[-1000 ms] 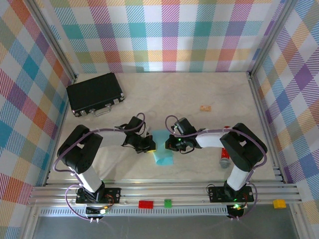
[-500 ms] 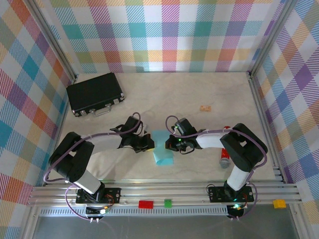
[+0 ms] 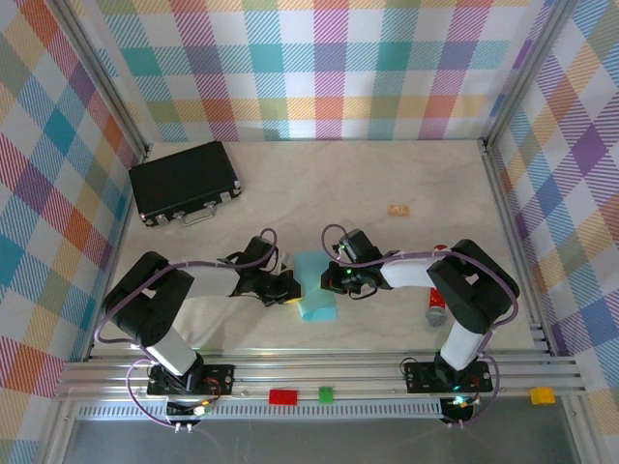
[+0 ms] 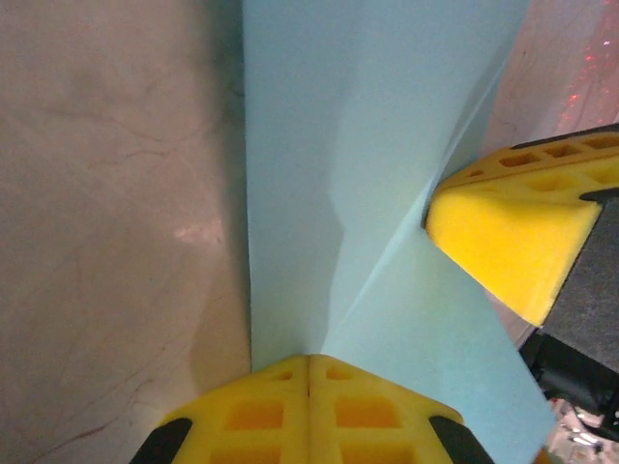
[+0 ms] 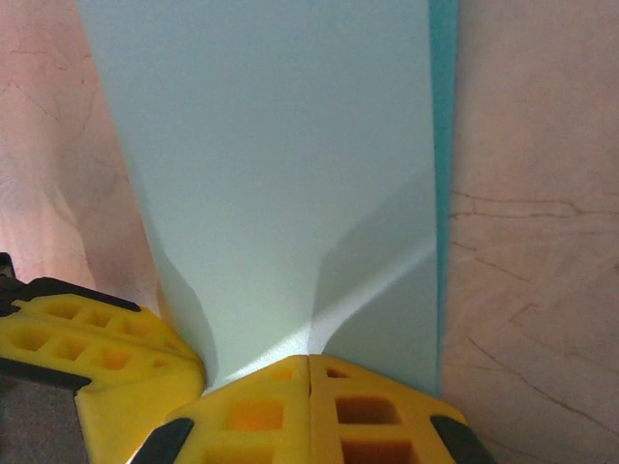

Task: Fold a paper plane with a square sheet of paper (pick it up from the middle)

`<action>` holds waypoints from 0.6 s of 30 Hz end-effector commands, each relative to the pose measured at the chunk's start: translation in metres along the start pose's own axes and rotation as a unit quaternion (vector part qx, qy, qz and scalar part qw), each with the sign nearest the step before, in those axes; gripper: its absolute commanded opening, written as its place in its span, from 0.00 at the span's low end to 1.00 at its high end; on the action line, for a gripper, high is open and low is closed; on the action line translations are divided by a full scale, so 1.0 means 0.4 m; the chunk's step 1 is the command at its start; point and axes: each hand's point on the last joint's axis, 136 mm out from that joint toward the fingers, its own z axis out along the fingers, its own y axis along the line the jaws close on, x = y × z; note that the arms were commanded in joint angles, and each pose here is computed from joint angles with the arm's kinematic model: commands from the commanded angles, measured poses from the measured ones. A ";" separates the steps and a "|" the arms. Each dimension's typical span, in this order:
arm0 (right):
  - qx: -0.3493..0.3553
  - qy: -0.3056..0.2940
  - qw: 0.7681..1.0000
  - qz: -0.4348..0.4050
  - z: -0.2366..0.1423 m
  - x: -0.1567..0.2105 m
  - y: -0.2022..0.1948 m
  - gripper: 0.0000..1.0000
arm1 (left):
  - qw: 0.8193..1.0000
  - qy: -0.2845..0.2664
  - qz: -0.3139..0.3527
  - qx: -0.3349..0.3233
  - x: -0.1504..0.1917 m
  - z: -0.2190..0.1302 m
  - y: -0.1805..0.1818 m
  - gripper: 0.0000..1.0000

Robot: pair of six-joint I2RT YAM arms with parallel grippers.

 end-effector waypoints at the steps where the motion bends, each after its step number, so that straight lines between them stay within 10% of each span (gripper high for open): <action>1: 0.160 0.082 0.982 0.066 0.008 0.153 -0.223 0.00 | 0.994 0.032 -0.015 -0.101 0.077 -0.013 0.123 0.02; 18: 0.165 0.083 0.981 0.067 0.007 0.155 -0.229 0.00 | 1.000 -0.003 -0.010 0.024 0.022 -0.029 -0.094 0.02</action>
